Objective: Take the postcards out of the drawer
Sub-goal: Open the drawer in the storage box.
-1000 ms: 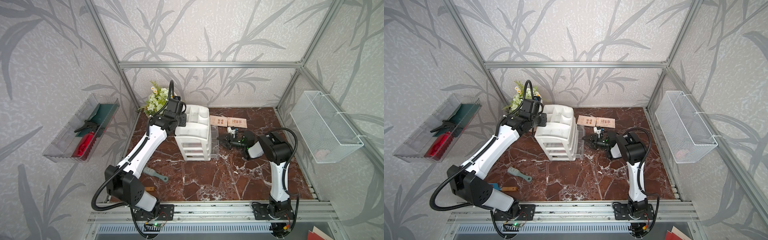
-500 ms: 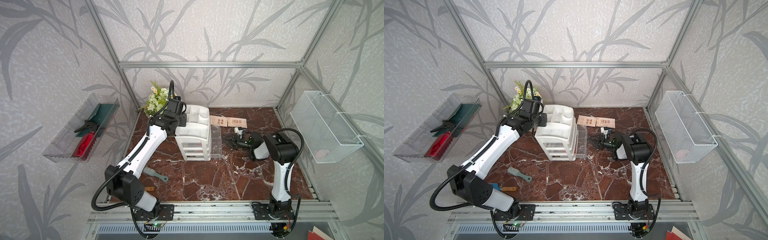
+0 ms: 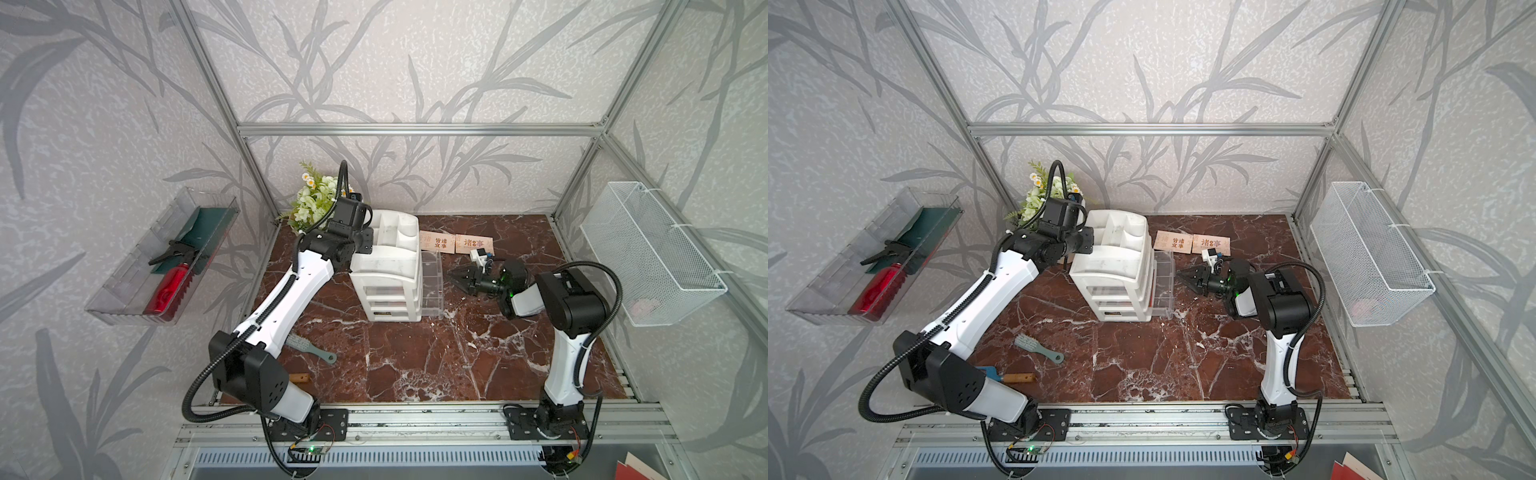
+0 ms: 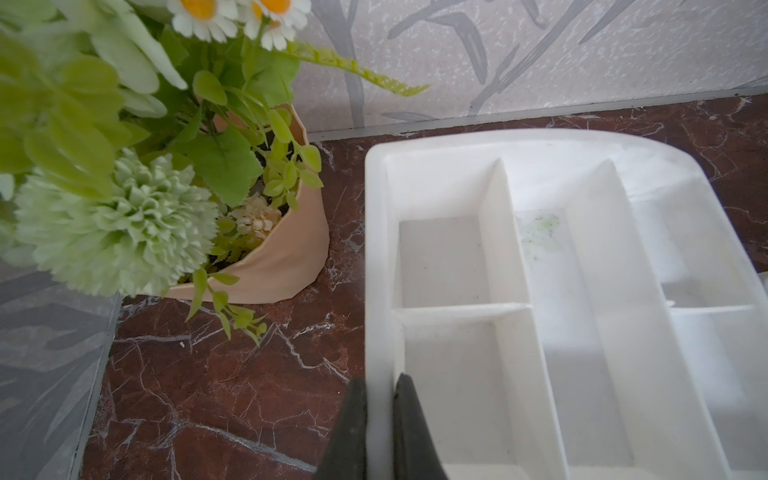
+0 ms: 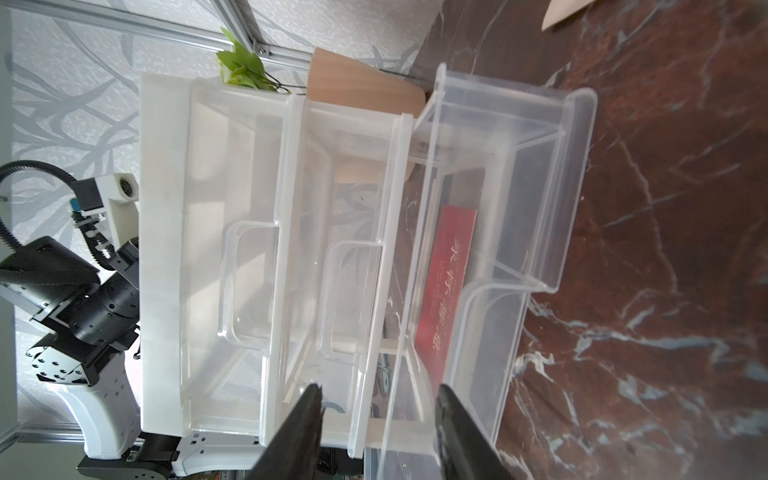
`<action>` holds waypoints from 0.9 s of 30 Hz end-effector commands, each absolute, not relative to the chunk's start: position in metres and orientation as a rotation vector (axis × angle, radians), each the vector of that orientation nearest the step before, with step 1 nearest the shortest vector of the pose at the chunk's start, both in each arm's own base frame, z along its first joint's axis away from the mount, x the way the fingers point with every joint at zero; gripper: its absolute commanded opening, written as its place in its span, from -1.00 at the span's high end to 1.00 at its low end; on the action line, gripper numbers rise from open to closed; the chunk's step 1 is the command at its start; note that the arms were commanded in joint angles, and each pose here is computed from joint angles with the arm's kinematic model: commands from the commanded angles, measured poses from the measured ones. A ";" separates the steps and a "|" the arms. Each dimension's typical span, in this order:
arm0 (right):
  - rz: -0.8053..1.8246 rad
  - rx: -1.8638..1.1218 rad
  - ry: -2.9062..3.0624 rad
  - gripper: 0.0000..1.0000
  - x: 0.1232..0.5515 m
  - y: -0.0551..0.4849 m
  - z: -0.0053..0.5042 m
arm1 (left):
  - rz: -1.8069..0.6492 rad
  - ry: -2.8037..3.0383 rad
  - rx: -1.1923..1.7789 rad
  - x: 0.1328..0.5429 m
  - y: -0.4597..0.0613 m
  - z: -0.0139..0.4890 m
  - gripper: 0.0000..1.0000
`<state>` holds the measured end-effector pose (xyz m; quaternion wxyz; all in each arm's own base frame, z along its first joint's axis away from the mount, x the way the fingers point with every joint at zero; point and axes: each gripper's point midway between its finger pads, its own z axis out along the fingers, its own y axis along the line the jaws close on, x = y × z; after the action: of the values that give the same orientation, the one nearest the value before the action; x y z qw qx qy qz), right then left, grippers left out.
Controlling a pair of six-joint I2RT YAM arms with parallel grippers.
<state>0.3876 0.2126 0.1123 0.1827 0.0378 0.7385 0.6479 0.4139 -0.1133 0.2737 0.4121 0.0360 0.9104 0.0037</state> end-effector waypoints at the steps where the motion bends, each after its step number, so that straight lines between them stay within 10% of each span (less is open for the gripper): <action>1: 1.650 0.023 2.201 0.10 0.382 0.210 0.113 | 0.074 2.453 0.153 0.386 -0.103 0.242 1.00; 27: 0.867 -0.176 2.587 0.14 0.370 0.238 0.119 | 0.079 2.395 0.067 0.388 -0.097 0.253 1.00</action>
<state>0.3685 0.2416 0.1267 0.2101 -0.0661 0.9128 0.3440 0.4076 -0.1153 0.2753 0.4110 0.0297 0.9111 -0.0080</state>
